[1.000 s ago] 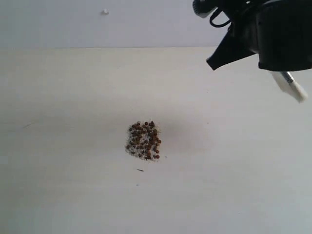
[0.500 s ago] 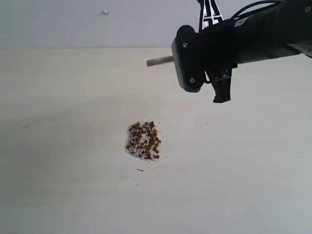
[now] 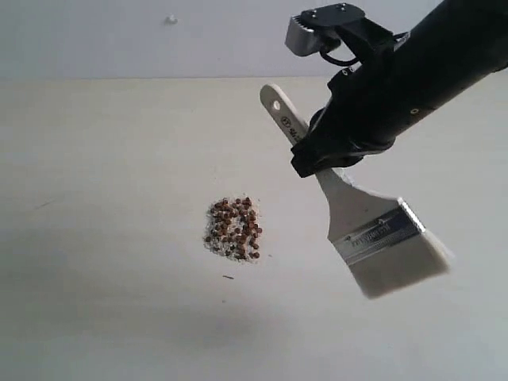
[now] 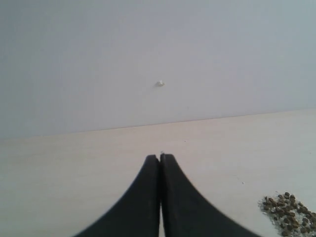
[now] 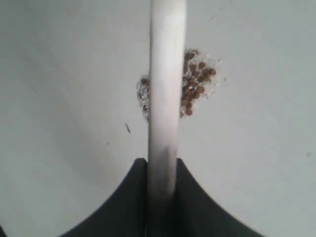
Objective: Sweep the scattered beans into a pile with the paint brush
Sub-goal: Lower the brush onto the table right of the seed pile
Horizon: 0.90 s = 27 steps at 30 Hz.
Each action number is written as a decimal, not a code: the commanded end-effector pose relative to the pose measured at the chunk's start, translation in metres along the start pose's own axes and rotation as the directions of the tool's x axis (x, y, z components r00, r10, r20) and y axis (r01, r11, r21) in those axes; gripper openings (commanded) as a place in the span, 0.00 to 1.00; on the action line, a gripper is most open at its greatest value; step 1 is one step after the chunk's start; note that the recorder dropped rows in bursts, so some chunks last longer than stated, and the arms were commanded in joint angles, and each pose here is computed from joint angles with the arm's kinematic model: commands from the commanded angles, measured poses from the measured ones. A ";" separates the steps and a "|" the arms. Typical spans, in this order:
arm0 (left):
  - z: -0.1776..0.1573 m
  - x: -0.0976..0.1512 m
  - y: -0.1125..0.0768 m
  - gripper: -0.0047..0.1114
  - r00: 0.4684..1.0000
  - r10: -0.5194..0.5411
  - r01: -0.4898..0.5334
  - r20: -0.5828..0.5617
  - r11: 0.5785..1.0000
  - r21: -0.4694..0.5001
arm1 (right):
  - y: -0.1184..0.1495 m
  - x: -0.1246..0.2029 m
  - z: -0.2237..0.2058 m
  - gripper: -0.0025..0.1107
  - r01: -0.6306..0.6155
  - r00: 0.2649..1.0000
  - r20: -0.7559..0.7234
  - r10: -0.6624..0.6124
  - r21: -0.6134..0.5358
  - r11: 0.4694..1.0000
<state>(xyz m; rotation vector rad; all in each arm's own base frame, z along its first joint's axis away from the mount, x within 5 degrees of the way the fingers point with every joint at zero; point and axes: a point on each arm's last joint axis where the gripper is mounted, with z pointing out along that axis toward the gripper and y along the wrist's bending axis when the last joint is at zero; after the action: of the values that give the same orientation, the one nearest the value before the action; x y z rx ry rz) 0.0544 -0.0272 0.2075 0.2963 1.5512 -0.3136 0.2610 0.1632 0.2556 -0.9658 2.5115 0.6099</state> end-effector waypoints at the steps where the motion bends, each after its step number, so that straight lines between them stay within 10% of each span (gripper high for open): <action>1: 0.000 0.000 0.000 0.04 1.000 -0.008 0.008 0.003 1.000 0.002 | -0.012 0.012 -0.001 0.02 -0.189 0.981 0.026 0.192 -0.081 0.979; 27: 0.000 0.000 0.000 0.04 1.000 -0.008 0.008 0.003 1.000 0.002 | -0.130 0.061 0.081 0.02 -0.508 0.818 0.091 0.568 -0.349 0.787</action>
<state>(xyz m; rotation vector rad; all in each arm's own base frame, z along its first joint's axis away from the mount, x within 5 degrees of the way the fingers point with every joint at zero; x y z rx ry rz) 0.0544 -0.0272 0.2075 0.2963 1.5512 -0.3136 0.3227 0.0865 0.1332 -0.2524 2.5499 1.2193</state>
